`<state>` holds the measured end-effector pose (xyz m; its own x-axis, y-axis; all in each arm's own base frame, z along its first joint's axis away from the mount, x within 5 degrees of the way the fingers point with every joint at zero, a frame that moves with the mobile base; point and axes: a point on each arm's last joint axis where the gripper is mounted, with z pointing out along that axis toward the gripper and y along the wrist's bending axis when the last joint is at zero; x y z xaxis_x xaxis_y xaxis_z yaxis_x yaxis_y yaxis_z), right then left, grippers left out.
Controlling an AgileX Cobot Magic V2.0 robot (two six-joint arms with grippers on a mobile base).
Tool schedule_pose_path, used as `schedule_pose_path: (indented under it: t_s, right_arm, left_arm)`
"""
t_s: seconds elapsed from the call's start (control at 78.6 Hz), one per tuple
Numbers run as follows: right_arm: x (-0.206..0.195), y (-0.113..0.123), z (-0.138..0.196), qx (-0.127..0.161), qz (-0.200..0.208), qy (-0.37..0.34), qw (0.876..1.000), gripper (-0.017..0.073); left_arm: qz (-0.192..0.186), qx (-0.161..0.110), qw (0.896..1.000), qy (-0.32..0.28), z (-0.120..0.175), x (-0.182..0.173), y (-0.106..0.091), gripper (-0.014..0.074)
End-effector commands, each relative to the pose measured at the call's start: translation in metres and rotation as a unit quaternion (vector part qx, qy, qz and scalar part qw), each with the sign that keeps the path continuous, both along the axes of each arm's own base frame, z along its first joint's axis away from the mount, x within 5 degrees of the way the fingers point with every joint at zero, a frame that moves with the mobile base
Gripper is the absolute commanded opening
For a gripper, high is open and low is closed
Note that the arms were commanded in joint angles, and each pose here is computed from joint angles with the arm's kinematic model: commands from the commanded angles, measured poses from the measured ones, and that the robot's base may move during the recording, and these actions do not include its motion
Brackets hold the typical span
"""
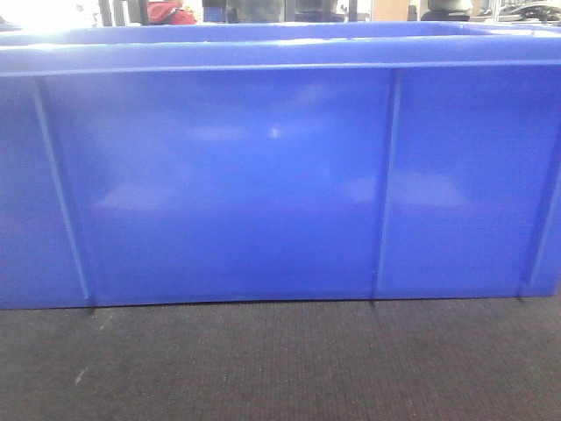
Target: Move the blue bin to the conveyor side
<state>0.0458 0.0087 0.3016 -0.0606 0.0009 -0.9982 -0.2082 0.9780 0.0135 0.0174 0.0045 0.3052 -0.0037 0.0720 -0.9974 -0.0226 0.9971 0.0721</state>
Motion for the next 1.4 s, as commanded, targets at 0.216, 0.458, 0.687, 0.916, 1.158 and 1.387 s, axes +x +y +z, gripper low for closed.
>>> schedule_pose_path:
  t_s: [0.216, 0.458, 0.687, 0.916, 1.158, 1.387]
  right_arm:
    - [-0.001, -0.001, 0.004, -0.004, -0.002, -0.022, 1.0, -0.0088]
    - [-0.001, -0.001, 0.004, -0.003, -0.002, -0.023, 1.0, -0.0088]
    - [-0.001, -0.001, 0.004, -0.003, -0.002, -0.023, 1.0, -0.0088]
    - [-0.001, -0.001, 0.004, -0.003, -0.002, -0.023, 1.0, -0.0088]
    - [-0.001, -0.001, 0.004, -0.003, -0.002, -0.023, 1.0, -0.0088]
    - [-0.001, -0.001, 0.004, -0.003, -0.002, -0.023, 1.0, -0.0088]
  left_arm:
    - [0.03, -0.028, 0.999, 0.02, -0.043, 0.02, -0.001, -0.002]
    - [0.02, -0.029, 0.999, -0.018, -0.092, 0.038, -0.001, -0.002]
    - [0.018, -0.034, 0.998, -0.042, -0.093, 0.039, -0.001, -0.002]
    - [0.018, -0.034, 0.998, -0.043, -0.093, 0.039, -0.001, -0.002]
    - [0.018, -0.034, 0.998, -0.043, -0.093, 0.039, -0.001, -0.002]
    - [0.018, -0.034, 0.998, -0.043, -0.093, 0.039, -0.001, -0.002]
